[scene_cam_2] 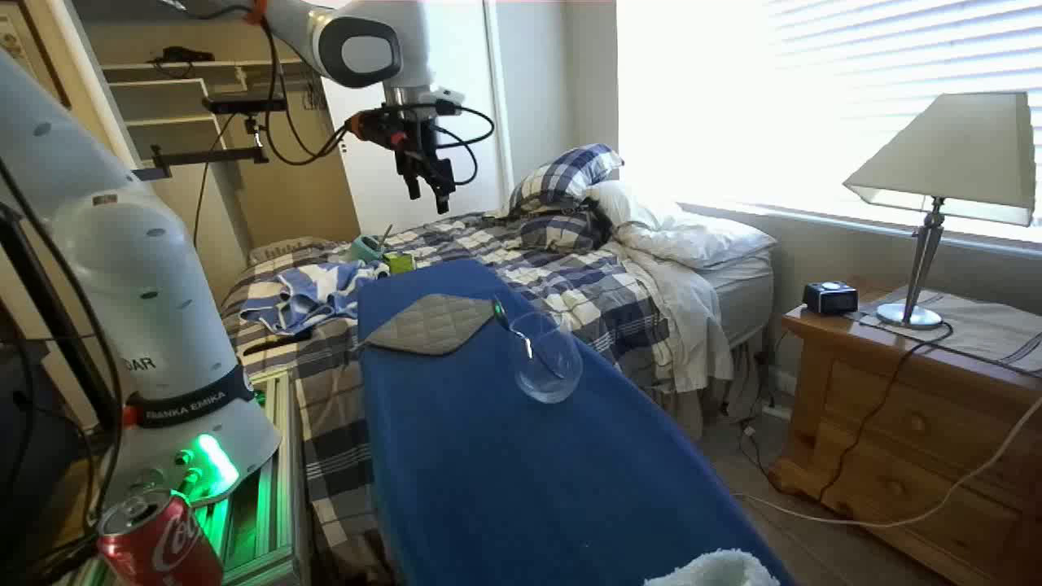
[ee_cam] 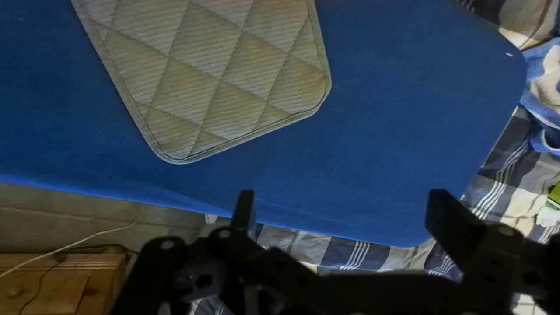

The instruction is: Remove the silver spoon from the glass cup.

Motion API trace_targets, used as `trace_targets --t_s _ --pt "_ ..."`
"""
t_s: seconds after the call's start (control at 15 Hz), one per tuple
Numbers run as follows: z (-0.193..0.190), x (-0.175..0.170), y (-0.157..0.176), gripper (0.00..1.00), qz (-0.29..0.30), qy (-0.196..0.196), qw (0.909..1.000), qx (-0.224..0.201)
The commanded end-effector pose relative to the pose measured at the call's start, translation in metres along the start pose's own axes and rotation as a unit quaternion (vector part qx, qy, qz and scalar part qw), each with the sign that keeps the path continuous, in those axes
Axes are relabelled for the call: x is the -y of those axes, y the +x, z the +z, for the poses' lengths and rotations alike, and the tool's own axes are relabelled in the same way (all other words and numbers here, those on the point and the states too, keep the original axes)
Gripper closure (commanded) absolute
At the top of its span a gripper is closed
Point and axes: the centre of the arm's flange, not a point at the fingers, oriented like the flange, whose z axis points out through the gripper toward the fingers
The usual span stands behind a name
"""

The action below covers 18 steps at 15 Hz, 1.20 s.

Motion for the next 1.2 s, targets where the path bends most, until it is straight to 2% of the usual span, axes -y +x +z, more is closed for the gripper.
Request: trace_targets --t_s 0.0,0.4,0.67,0.93,1.13 --pt "0.0 0.0 0.0 0.0 0.0 0.0 1.0 0.0" --pt "0.0 0.0 0.0 0.0 0.0 0.0 1.0 0.0" --pt "-0.042 -0.037 -0.019 0.0 0.064 -0.056 0.9951 -0.051" --pt "-0.088 -0.077 -0.045 0.0 0.13 -0.117 0.9798 -0.098" --pt "-0.103 -0.107 -0.075 0.0 0.191 -0.134 0.9648 -0.121"
